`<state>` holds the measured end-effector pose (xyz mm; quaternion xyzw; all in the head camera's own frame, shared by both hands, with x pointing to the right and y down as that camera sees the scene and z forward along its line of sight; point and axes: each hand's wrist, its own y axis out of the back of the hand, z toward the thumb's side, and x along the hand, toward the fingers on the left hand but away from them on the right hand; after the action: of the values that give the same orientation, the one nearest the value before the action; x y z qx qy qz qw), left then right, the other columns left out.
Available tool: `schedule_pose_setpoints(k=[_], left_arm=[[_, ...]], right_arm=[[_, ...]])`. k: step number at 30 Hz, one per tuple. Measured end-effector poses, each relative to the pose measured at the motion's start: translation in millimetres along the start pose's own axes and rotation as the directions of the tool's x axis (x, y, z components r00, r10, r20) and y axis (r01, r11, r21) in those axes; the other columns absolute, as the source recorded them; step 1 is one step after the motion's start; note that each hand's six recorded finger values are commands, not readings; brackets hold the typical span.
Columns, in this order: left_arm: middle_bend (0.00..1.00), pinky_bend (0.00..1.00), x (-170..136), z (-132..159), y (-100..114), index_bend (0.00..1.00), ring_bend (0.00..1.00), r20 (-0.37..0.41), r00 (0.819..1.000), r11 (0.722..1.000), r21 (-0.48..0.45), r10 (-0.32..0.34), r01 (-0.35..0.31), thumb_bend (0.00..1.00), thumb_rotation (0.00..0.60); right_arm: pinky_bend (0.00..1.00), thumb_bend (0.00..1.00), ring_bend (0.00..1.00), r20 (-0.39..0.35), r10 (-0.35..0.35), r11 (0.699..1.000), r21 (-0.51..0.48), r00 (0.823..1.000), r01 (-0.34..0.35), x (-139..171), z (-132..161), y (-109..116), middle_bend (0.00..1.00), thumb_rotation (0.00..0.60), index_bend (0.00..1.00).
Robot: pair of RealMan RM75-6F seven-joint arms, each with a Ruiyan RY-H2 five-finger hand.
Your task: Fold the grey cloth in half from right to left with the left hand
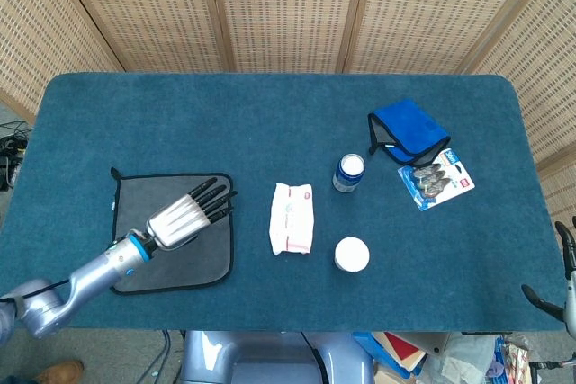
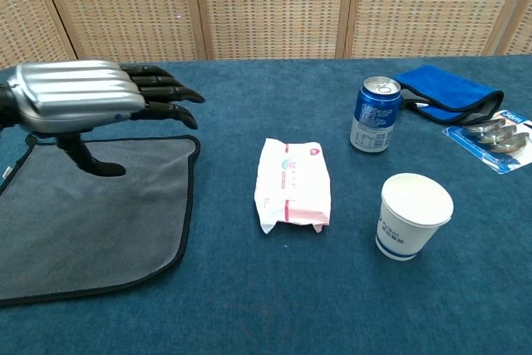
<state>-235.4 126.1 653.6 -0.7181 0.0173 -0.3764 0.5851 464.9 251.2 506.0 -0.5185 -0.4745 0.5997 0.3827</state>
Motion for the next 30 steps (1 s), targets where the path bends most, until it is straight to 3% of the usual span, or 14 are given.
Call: schedule_pose_setpoints(k=[5, 12, 20, 30], left_arm=[[0.00, 0.00, 31.3, 9.5, -5.3, 0.23, 0.00, 0.044, 0.998, 0.997, 0.057, -0.046, 0.043, 0.29, 0.600], [0.00, 0.00, 57.7, 11.9, -13.0, 0.23, 0.00, 0.061, 0.993, 0.990, 0.108, -0.098, 0.091, 0.29, 0.600], [0.00, 0.00, 64.8, 15.8, -30.6, 0.24, 0.00, 0.068, 0.985, 0.981, 0.130, -0.156, 0.146, 0.29, 0.600], [0.00, 0.00, 69.6, 18.8, -37.9, 0.27, 0.00, 0.066, 0.982, 0.977, 0.136, -0.176, 0.166, 0.30, 0.600]], right_arm=[[0.00, 0.00, 0.00, -0.016, 0.013, 1.000, 0.011, 1.000, -0.013, -0.9, 0.6, -3.6, 0.00, 0.600, 0.00], [0.00, 0.00, 0.00, -0.025, 0.017, 1.000, 0.015, 1.000, -0.017, 0.8, 0.7, -5.7, 0.00, 0.600, 0.00], [0.00, 0.00, 0.00, -0.010, 0.020, 1.000, 0.013, 1.000, -0.020, -1.8, -2.3, -6.6, 0.00, 0.600, 0.00], [0.00, 0.00, 0.00, 0.008, 0.015, 1.000, 0.008, 1.000, -0.015, -2.7, -6.2, -4.4, 0.00, 0.600, 0.00]])
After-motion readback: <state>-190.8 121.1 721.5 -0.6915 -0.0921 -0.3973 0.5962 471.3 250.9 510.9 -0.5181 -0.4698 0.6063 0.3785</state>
